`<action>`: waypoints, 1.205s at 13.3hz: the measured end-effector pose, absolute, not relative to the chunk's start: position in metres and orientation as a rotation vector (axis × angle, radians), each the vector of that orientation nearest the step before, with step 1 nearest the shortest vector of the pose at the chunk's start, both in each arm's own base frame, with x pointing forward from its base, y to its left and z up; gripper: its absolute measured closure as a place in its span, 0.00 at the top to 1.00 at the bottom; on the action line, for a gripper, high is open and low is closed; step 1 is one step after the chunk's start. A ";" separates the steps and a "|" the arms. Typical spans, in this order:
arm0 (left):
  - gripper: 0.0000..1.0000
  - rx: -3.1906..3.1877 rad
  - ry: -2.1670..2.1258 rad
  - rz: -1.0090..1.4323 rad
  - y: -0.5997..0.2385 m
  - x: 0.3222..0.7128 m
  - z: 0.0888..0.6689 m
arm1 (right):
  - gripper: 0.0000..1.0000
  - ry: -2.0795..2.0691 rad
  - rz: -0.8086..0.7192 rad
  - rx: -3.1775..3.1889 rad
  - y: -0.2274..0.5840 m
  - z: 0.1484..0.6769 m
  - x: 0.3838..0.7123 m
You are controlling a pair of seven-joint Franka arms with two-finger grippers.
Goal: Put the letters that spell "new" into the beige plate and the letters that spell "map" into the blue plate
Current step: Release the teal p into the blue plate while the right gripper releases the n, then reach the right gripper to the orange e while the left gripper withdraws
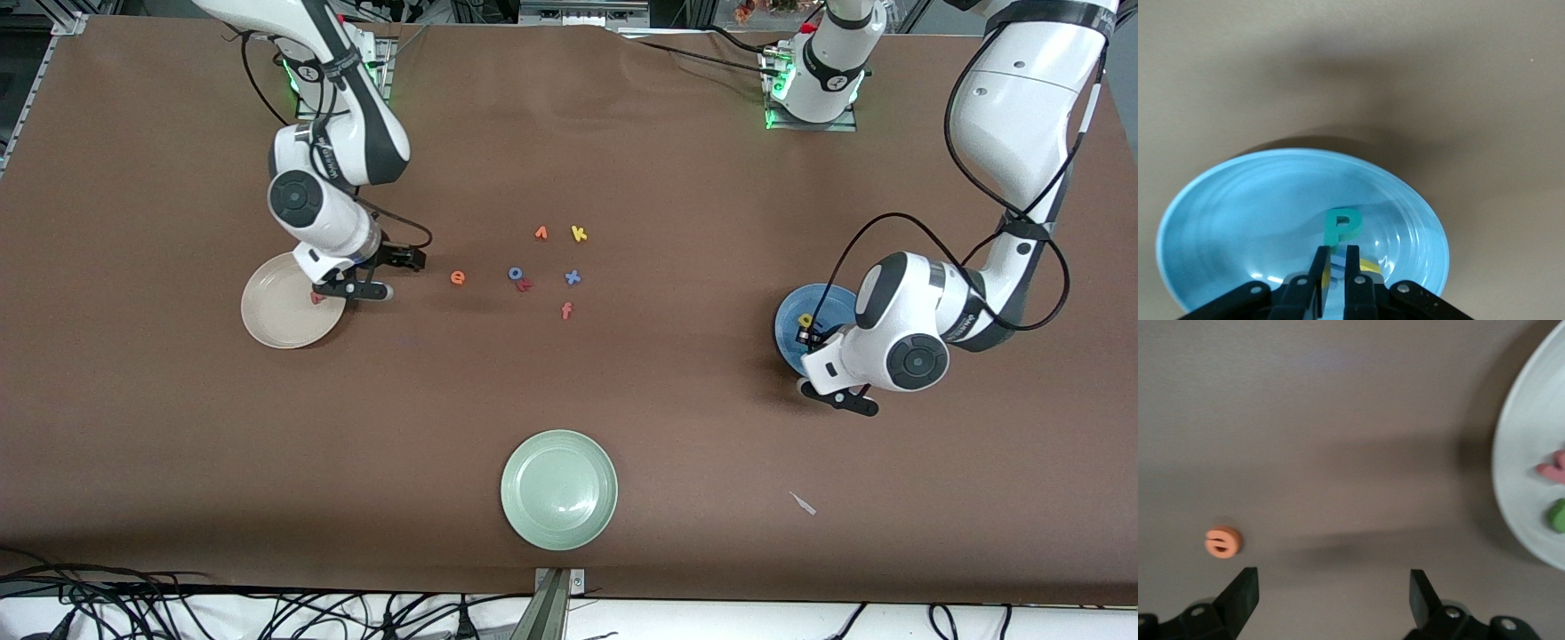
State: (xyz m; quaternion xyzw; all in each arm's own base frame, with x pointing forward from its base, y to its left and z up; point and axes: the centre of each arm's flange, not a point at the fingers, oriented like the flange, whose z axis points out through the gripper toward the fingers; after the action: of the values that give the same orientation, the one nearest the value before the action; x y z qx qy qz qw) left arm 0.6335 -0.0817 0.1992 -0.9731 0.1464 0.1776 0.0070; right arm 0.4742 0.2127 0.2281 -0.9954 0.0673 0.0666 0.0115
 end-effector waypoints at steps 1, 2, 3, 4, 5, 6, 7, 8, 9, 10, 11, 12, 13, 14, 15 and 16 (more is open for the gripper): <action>0.25 -3.043 0.460 0.558 -0.082 0.633 0.198 | 1.00 0.256 0.185 -3.097 0.224 0.228 0.471; 0.33 -3.044 0.461 0.556 -0.082 0.632 0.198 | 1.00 0.296 0.163 -3.089 0.235 0.226 0.468; 0.44 -3.044 0.461 0.555 -0.082 0.632 0.197 | 1.00 0.330 0.137 -3.081 0.245 0.222 0.465; 0.53 -3.045 0.462 0.554 -0.083 0.632 0.197 | 1.00 0.358 0.114 -3.073 0.253 0.217 0.462; 0.64 -3.045 0.462 0.552 -0.083 0.632 0.197 | 1.00 0.382 0.096 -3.067 0.261 0.211 0.460; 0.73 -3.046 0.462 0.550 -0.083 0.632 0.197 | 1.00 0.397 0.078 -3.063 0.268 0.202 0.457; 0.84 -3.046 0.462 0.550 -0.083 0.632 0.197 | 1.00 0.411 0.061 -3.058 0.274 0.193 0.454; 0.93 -3.046 0.463 0.548 -0.083 0.632 0.197 | 1.00 0.425 0.044 -3.053 0.280 0.184 0.450; 1.00 -3.046 0.463 0.546 -0.083 0.632 0.198 | 1.00 0.435 0.035 -3.052 0.285 0.176 0.447; 1.00 -3.046 0.464 0.542 -0.084 0.633 0.200 | 1.00 0.438 0.034 -3.053 0.290 0.170 0.443; 1.00 -3.047 0.464 0.534 -0.084 0.634 0.203 | 1.00 0.443 0.032 -3.053 0.294 0.166 0.442; 1.00 -3.047 0.464 0.521 -0.084 0.635 0.208 | 1.00 0.445 0.031 -3.054 0.296 0.165 0.442; 1.00 -3.047 0.463 0.503 -0.084 0.637 0.217 | 0.99 0.446 0.030 -3.053 0.296 0.165 0.443; 1.00 -3.045 0.461 0.477 -0.084 0.640 0.229 | 0.98 0.447 0.028 -3.052 0.296 0.166 0.443; 1.00 -3.040 0.458 0.454 -0.083 0.642 0.244 | 0.90 0.450 0.026 -3.051 0.296 0.166 0.444; 1.00 -3.033 0.454 0.435 -0.083 0.643 0.261 | 0.90 0.450 0.026 -3.050 0.296 0.166 0.444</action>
State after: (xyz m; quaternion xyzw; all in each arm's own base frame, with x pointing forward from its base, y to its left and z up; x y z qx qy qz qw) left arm 0.6426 -0.0828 0.2611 -0.9789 0.1465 0.1405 0.0221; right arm 0.4440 0.2959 0.1664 -0.9888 0.1460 0.0084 0.0290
